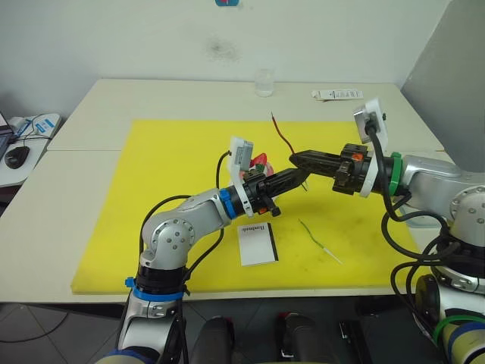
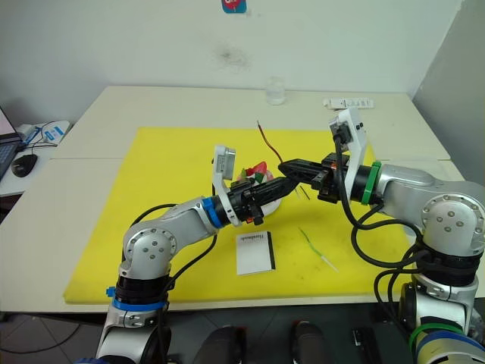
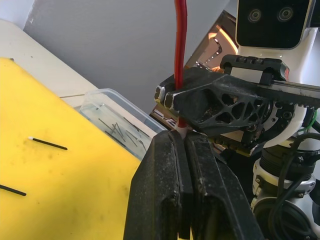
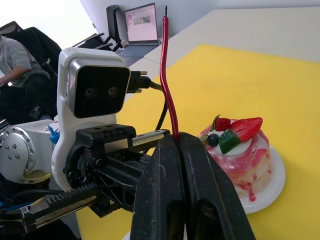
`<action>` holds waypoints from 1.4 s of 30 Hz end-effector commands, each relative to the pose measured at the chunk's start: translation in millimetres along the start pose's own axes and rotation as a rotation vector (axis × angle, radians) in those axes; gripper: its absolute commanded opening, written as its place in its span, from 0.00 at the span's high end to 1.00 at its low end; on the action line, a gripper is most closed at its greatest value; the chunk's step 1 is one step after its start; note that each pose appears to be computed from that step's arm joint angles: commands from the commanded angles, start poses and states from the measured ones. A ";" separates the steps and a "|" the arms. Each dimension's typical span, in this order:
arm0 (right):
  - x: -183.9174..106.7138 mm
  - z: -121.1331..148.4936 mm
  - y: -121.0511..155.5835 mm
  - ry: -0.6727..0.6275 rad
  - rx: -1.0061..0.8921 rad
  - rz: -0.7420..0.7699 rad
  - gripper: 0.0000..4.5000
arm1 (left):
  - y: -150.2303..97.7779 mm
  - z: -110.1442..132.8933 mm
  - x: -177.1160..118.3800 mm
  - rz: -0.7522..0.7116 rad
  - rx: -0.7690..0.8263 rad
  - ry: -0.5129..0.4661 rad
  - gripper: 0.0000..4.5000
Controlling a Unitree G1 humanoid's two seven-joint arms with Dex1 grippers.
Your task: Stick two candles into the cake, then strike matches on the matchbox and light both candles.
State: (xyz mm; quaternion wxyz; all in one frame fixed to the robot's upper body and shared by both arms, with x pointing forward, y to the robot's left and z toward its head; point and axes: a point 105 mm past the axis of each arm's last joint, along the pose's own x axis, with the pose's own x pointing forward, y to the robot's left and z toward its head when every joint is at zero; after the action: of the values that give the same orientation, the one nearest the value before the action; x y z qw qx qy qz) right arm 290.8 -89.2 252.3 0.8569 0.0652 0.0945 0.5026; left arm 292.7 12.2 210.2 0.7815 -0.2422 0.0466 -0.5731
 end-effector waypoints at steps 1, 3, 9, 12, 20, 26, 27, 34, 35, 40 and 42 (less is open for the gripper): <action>-6.6 15.0 16.0 -0.050 -0.035 0.087 0.85 | -6.1 10.6 -1.8 -0.012 0.005 -0.036 1.00; -11.4 18.2 14.6 -0.058 -0.031 0.085 0.70 | -5.7 9.6 -5.7 -0.005 0.007 -0.026 1.00; -23.7 22.1 10.2 -0.091 -0.022 0.066 0.25 | -3.7 14.1 -23.5 0.029 -0.022 -0.020 1.00; -19.2 17.3 7.5 -0.113 -0.034 0.032 0.01 | -4.5 21.0 -36.4 0.060 -0.012 -0.023 1.00; 8.3 -24.1 -3.6 0.034 -0.237 -0.109 0.01 | -0.4 63.3 -92.7 0.199 0.212 0.065 1.00; 34.6 -31.0 9.3 0.045 -0.337 -0.077 0.01 | 29.7 85.4 -109.8 0.307 0.399 0.108 1.00; 38.5 -32.4 9.8 0.048 -0.328 -0.077 0.01 | 34.7 86.9 -108.4 0.306 0.415 0.108 1.00; 56.1 -19.8 9.7 -0.012 -0.350 -0.115 0.01 | 61.1 89.0 -97.6 0.279 0.405 0.088 1.00; 57.7 -18.3 10.7 -0.020 -0.360 -0.114 0.01 | 63.8 87.6 -94.7 0.277 0.395 0.086 1.00; 63.1 -18.1 12.4 -0.023 -0.402 -0.126 0.01 | 74.3 80.2 -89.1 0.278 0.362 0.082 1.00; 64.3 -17.4 12.8 -0.029 -0.402 -0.131 0.01 | 78.6 76.7 -88.4 0.281 0.362 0.088 1.00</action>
State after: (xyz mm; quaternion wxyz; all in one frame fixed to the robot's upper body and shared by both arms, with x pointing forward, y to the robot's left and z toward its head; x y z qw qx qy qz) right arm 309.2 -29.0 218.2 0.8853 -0.0983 0.0164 0.4542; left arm 357.8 137.9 213.4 0.8831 -0.0810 0.0359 -0.4608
